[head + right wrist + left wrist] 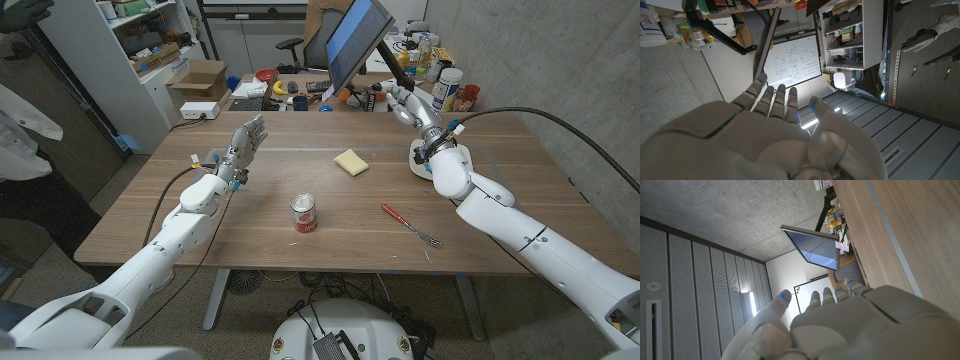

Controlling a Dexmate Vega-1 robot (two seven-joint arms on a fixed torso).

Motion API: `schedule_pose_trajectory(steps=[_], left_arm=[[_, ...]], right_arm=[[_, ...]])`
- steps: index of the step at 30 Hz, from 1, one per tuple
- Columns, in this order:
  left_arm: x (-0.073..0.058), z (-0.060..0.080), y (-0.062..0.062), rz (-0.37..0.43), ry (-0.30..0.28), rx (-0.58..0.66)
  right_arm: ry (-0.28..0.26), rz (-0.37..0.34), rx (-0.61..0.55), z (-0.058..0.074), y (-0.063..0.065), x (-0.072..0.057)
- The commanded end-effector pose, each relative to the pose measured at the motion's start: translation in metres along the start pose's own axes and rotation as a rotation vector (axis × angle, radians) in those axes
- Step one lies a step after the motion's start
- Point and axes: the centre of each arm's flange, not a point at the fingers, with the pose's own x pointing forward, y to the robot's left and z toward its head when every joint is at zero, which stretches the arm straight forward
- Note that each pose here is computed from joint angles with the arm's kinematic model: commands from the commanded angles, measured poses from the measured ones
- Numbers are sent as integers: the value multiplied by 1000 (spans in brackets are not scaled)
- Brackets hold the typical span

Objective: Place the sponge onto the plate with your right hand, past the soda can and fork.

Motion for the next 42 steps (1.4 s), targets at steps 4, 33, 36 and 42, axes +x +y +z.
schedule_pose_trajectory(steps=[4,33,36,42], left_arm=[[-3,2,4,10,0,9],[-4,-3,12,33,7,-4],[-4,-3,13,33,7,-4],[-4,-3,13,37,2,-3]], right_arm=[[-50,-26,-235,29,0,8],[-65,88,-436,46,33,29],[-64,103,-433,47,36,31],[-66,131,-457,47,43,35]])
